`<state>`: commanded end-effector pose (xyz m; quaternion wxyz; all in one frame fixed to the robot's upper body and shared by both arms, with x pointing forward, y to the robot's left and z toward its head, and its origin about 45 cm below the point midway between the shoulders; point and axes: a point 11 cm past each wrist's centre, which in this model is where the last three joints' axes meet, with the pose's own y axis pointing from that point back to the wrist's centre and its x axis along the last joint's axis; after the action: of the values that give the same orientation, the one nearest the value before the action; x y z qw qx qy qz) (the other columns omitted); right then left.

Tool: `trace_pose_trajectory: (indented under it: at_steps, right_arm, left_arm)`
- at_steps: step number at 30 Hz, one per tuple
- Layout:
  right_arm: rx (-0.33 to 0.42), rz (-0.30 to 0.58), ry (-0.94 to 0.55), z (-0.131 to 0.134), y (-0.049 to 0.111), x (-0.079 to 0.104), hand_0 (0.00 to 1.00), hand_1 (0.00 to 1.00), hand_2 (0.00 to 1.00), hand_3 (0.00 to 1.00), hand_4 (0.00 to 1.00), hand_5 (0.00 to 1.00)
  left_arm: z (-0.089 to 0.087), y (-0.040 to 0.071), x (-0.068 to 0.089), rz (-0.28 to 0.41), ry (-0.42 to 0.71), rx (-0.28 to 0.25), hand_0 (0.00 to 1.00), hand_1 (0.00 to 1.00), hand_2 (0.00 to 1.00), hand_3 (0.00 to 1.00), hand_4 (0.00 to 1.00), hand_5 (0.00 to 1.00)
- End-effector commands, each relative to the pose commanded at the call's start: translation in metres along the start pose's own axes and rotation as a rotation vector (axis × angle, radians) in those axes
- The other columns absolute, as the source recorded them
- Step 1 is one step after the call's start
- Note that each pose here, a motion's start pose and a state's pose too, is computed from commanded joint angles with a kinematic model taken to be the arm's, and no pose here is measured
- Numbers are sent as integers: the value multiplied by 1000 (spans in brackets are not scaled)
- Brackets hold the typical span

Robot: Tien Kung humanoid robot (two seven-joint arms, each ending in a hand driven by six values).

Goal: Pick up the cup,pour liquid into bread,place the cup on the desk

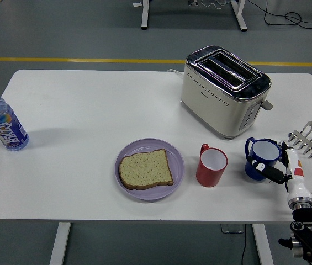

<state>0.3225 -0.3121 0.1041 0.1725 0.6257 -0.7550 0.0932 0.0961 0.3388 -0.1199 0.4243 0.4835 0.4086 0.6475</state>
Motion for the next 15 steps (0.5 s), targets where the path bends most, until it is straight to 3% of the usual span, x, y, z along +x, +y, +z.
trace_pose_trajectory:
  at_steps: [15]
  right_arm:
    - [-2,5,3,3,1,1,469,330,461,459,788,2]
  left_arm:
    - [1,0,0,0,1,-2,684,694,699,552,248,998]
